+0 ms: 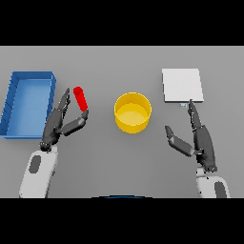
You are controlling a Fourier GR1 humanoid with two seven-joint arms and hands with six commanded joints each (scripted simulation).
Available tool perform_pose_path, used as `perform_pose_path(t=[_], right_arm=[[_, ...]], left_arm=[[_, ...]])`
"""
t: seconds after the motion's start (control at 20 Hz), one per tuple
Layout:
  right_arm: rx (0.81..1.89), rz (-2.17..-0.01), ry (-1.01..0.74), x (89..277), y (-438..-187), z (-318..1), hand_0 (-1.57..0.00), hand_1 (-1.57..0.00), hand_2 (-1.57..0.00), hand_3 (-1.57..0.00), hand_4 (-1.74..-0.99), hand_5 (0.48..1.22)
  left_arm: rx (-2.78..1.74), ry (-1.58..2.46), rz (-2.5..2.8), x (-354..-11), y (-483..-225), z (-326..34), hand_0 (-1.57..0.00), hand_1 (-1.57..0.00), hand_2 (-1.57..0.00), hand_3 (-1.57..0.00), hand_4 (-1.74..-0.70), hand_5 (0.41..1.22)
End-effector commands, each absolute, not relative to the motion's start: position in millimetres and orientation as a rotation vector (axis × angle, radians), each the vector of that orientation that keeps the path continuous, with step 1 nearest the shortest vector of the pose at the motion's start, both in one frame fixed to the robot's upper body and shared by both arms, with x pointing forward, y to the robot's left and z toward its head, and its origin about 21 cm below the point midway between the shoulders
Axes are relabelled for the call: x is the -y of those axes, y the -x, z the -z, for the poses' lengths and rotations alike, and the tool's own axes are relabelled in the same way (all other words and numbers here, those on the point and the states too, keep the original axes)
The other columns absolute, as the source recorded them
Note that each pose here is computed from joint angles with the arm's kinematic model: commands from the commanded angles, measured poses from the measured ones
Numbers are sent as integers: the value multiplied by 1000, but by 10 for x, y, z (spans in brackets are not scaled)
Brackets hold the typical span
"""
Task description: Pick up the red beaker and tilt it to pour out 1 green nut into yellow bowl. Pick up the yellow bowl and place it on the metallic measuring scale.
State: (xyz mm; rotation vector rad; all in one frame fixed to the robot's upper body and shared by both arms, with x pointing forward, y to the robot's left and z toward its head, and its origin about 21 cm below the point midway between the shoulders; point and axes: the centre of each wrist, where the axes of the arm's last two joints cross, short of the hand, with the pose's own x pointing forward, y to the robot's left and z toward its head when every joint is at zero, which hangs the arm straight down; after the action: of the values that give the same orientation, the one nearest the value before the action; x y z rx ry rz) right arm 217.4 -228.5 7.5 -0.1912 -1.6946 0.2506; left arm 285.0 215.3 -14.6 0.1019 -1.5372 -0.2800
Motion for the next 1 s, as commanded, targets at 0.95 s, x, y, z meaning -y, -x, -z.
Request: perform_pose_path(t=[0.95], right_arm=[[1675,-247,221,2341,-2198,-81,1,1,1,1,-1264,640]], left_arm=[[1533,-78,302,-2013,-3569,205,1,1,1,1,-1329,695]])
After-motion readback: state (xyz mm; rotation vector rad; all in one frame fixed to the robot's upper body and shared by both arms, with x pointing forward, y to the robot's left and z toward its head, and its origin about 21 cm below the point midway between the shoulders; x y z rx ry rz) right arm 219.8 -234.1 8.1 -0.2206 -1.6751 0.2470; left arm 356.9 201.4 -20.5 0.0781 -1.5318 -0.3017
